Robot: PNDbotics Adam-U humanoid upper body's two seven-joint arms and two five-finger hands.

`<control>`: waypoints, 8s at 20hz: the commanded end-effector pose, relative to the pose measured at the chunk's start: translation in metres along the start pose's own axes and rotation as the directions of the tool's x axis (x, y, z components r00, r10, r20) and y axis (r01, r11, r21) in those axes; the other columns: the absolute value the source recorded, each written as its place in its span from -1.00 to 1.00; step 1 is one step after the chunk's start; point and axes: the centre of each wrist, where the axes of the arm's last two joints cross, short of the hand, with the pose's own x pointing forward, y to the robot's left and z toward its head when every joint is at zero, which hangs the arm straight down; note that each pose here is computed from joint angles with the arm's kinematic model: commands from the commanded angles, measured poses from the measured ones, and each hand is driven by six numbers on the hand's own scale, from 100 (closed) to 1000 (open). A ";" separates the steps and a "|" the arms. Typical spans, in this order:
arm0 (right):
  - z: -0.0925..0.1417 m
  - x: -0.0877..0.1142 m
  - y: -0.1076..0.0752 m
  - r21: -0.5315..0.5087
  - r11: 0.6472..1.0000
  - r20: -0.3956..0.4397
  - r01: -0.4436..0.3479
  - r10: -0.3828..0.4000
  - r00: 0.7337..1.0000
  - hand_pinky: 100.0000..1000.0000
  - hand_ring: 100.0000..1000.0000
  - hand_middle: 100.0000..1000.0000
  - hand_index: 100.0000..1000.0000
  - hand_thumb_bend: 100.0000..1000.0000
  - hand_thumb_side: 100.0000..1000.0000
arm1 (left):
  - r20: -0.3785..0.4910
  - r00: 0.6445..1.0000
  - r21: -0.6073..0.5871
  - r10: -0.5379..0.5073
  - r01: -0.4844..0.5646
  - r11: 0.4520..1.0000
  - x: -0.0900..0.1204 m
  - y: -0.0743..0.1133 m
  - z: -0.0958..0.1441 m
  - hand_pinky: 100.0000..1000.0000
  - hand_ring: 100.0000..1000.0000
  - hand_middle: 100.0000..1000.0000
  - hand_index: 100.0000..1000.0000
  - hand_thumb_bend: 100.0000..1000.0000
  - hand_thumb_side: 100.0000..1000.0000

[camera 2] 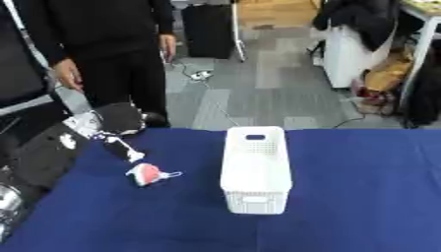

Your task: Pick up objects on the table and place them in the box.

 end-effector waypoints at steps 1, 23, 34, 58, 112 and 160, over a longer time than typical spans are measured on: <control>-0.008 0.003 -0.006 -0.008 1.000 0.029 -0.014 0.014 0.999 -0.71 -0.29 -0.22 1.00 -0.89 1.00 | 0.212 0.972 0.279 0.101 -0.159 0.947 -0.014 0.016 -0.001 -1.00 -1.00 -1.00 -0.89 -1.00 0.55; -0.009 0.003 -0.005 0.009 1.000 0.041 -0.010 0.010 0.999 -0.72 -0.29 -0.22 1.00 -0.90 1.00 | 0.224 0.971 0.084 0.078 -0.099 0.991 -0.017 0.008 0.009 0.82 0.98 0.96 0.90 -0.38 1.00; -0.014 0.006 -0.001 -0.005 1.000 0.044 0.013 -0.013 0.999 -0.72 -0.29 -0.22 1.00 -0.89 1.00 | 0.232 0.968 -0.042 0.097 -0.089 0.995 -0.008 -0.004 0.012 0.87 1.00 0.96 0.91 -0.28 1.00; -0.016 0.007 0.000 -0.002 1.000 0.055 0.027 -0.027 0.998 -0.72 -0.29 -0.22 1.00 -0.90 1.00 | 0.040 0.976 -0.411 0.214 -0.178 0.894 -0.004 -0.022 0.029 0.91 0.97 0.91 0.90 -0.47 1.00; -0.023 0.012 0.005 0.001 0.998 0.075 0.069 -0.069 0.995 -0.72 -0.29 -0.22 1.00 -0.90 1.00 | -0.257 0.904 -0.465 0.342 -0.426 0.776 0.002 -0.044 0.052 -1.00 -1.00 -0.88 -0.49 -1.00 0.40; -0.026 0.013 0.006 -0.003 0.997 0.074 0.080 -0.080 0.994 -0.71 -0.29 -0.22 1.00 -0.89 1.00 | 0.211 0.956 0.254 0.205 -0.256 0.933 0.000 0.059 -0.051 -1.00 -1.00 -1.00 -0.81 -1.00 0.32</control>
